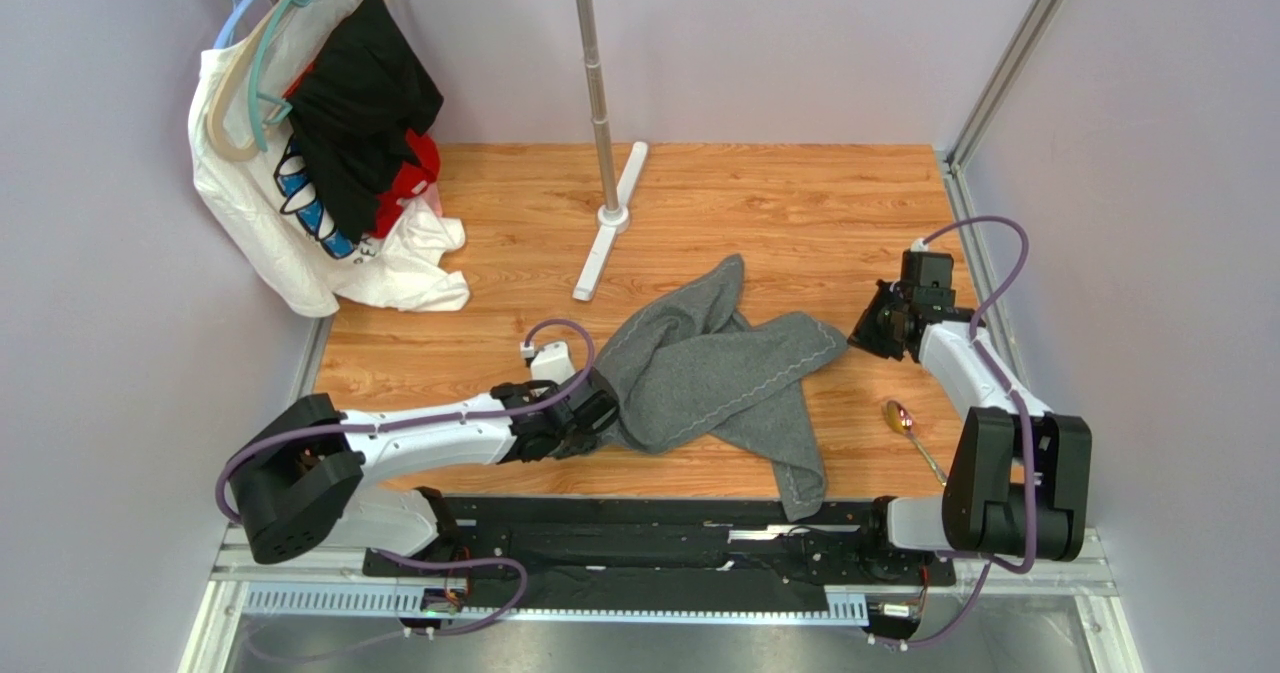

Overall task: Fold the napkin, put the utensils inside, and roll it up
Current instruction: Flatten the napkin out

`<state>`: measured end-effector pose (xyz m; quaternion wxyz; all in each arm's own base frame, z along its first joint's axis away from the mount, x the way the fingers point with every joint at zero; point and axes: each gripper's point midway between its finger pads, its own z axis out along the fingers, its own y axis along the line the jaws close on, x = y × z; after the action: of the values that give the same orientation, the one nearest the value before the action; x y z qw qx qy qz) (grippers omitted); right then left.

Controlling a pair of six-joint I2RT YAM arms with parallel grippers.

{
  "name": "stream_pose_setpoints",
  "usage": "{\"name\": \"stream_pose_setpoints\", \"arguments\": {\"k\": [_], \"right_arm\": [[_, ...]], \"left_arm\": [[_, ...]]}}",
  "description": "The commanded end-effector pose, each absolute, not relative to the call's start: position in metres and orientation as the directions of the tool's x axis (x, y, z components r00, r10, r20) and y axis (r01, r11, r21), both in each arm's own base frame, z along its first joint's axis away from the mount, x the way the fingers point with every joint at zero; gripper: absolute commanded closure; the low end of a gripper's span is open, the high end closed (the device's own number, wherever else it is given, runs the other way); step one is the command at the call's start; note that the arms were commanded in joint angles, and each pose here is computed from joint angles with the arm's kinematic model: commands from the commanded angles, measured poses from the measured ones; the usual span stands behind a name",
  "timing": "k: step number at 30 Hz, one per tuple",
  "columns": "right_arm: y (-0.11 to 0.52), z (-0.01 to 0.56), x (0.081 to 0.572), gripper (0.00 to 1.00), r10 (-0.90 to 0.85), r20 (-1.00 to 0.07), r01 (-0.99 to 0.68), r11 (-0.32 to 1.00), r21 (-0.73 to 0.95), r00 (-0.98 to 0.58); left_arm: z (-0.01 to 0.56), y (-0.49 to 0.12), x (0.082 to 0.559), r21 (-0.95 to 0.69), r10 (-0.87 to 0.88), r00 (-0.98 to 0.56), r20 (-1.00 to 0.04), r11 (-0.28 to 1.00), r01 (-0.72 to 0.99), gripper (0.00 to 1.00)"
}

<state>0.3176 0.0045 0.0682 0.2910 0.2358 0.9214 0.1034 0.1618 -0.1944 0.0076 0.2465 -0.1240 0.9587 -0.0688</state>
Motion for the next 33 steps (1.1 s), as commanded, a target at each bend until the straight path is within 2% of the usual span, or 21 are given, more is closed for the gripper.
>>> {"name": "stream_pose_setpoints", "arguments": {"k": [1, 2, 3, 7, 10, 13, 14, 16, 17, 21, 27, 33], "right_arm": [[0.0, 0.093, 0.327, 1.0, 0.481, -0.547, 0.348, 0.876, 0.335, -0.685], [0.001, 0.094, 0.327, 1.0, 0.483, -0.546, 0.348, 0.875, 0.337, -0.685], [0.001, 0.095, 0.326, 1.0, 0.481, -0.547, 0.345, 0.876, 0.339, -0.685], [0.009, 0.11, 0.326, 1.0, 0.473, -0.554, 0.301, 0.877, 0.375, -0.685], [0.016, 0.135, 0.331, 1.0, 0.464, -0.577, 0.253, 0.876, 0.41, -0.672], [0.021, 0.183, 0.34, 1.0, 0.455, -0.63, 0.19, 0.876, 0.443, -0.63], [0.021, 0.201, 0.343, 1.0, 0.452, -0.652, 0.174, 0.878, 0.446, -0.609], [0.022, 0.228, 0.342, 1.0, 0.45, -0.674, 0.153, 0.878, 0.453, -0.586], [0.022, 0.266, 0.346, 1.0, 0.445, -0.724, 0.113, 0.881, 0.459, -0.527], [0.024, 0.356, 0.338, 1.0, 0.444, -0.817, 0.027, 0.883, 0.468, -0.368], [0.029, 0.47, 0.295, 1.0, 0.427, -0.891, -0.082, 0.893, 0.442, -0.155], [0.03, 0.549, 0.227, 1.0, 0.388, -0.919, -0.146, 0.915, 0.376, 0.066]], "left_arm": [[-0.04, -0.154, 0.116, 0.002, -0.186, -0.933, -0.31, 0.981, -0.196, 0.82], [-0.042, -0.154, 0.115, 0.009, -0.18, -0.935, -0.306, 0.981, -0.191, 0.89], [-0.042, -0.158, 0.117, 0.001, -0.176, -0.936, -0.303, 0.983, -0.185, 1.0], [-0.03, -0.173, 0.13, -0.036, -0.141, -0.93, -0.339, 0.99, -0.137, 1.0], [0.014, -0.193, 0.16, -0.113, -0.143, -0.883, -0.447, 0.988, -0.102, 1.0], [0.081, -0.213, 0.196, -0.213, -0.155, -0.818, -0.554, 0.976, -0.041, 1.0], [0.118, -0.217, 0.217, -0.281, -0.21, -0.775, -0.596, 0.959, -0.044, 1.0], [0.158, -0.214, 0.237, -0.311, -0.216, -0.719, -0.661, 0.95, 0.0, 1.0], [0.199, -0.21, 0.256, -0.366, -0.275, -0.653, -0.705, 0.931, 0.003, 1.0], [0.297, -0.197, 0.28, -0.386, -0.286, -0.493, -0.822, 0.916, 0.111, 1.0], [0.396, -0.191, 0.277, -0.418, -0.326, -0.352, -0.878, 0.88, 0.227, 1.0], [0.498, -0.159, 0.251, -0.438, -0.414, -0.143, -0.899, 0.843, 0.311, 1.0]]}}
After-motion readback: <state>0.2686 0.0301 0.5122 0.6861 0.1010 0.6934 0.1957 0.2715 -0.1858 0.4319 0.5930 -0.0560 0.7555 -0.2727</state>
